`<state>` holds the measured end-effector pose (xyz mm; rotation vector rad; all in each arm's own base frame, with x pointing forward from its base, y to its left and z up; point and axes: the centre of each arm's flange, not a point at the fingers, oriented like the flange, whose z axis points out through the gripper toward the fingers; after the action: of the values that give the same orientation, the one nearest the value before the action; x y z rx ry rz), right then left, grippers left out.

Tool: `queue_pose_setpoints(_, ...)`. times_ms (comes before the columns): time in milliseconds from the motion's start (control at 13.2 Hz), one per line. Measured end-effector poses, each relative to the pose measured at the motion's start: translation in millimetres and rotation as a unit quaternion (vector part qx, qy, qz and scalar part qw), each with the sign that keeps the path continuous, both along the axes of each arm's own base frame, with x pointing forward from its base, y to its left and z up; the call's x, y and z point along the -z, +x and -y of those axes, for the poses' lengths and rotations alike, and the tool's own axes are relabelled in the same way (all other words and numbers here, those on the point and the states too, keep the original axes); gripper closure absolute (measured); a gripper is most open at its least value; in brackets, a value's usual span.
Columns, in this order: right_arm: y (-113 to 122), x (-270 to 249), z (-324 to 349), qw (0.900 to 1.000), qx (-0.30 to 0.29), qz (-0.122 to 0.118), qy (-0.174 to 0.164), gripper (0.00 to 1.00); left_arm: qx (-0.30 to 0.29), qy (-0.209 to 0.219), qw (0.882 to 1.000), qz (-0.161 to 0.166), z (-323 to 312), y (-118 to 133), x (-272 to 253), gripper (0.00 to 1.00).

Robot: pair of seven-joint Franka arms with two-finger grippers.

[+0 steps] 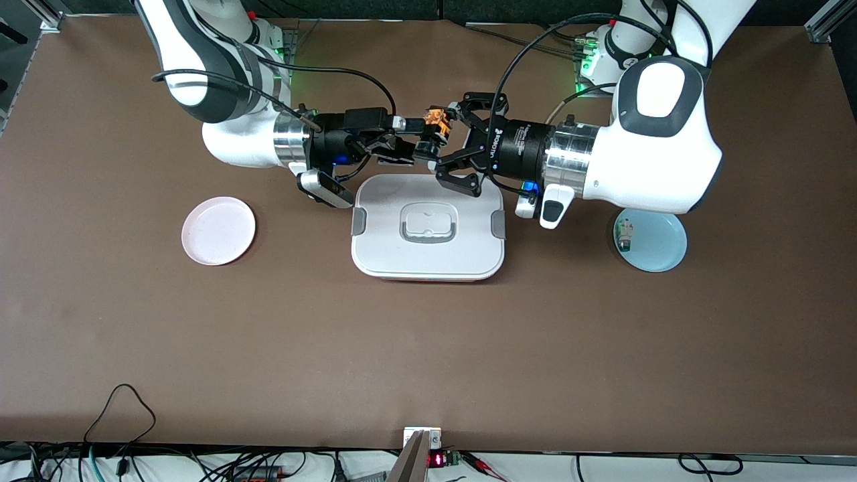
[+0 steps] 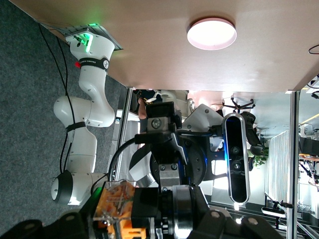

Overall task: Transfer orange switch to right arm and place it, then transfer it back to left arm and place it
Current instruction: 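Close the right gripper on the orange switch beside the left gripper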

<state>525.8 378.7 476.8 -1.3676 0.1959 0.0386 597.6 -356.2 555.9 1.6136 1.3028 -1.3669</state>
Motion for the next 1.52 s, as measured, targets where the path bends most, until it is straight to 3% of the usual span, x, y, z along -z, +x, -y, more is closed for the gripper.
queue_pose_setpoints(152,-0.8,-1.7,-0.4,1.000,0.001,0.001,-0.001,0.03,0.000,0.000,1.000,0.000,0.0,0.0,0.0,0.28)
queue_pose_setpoints(532,1.8,-5.3,3.7,1.000,0.006,0.002,0.003,0.60,-0.001,-0.003,1.000,-0.002,0.2,0.4,-0.7,0.28)
queue_pose_setpoints(1519,3.4,-7.7,6.1,1.000,0.007,0.003,0.006,0.60,-0.005,-0.009,1.000,-0.009,1.3,1.0,-1.7,0.25)
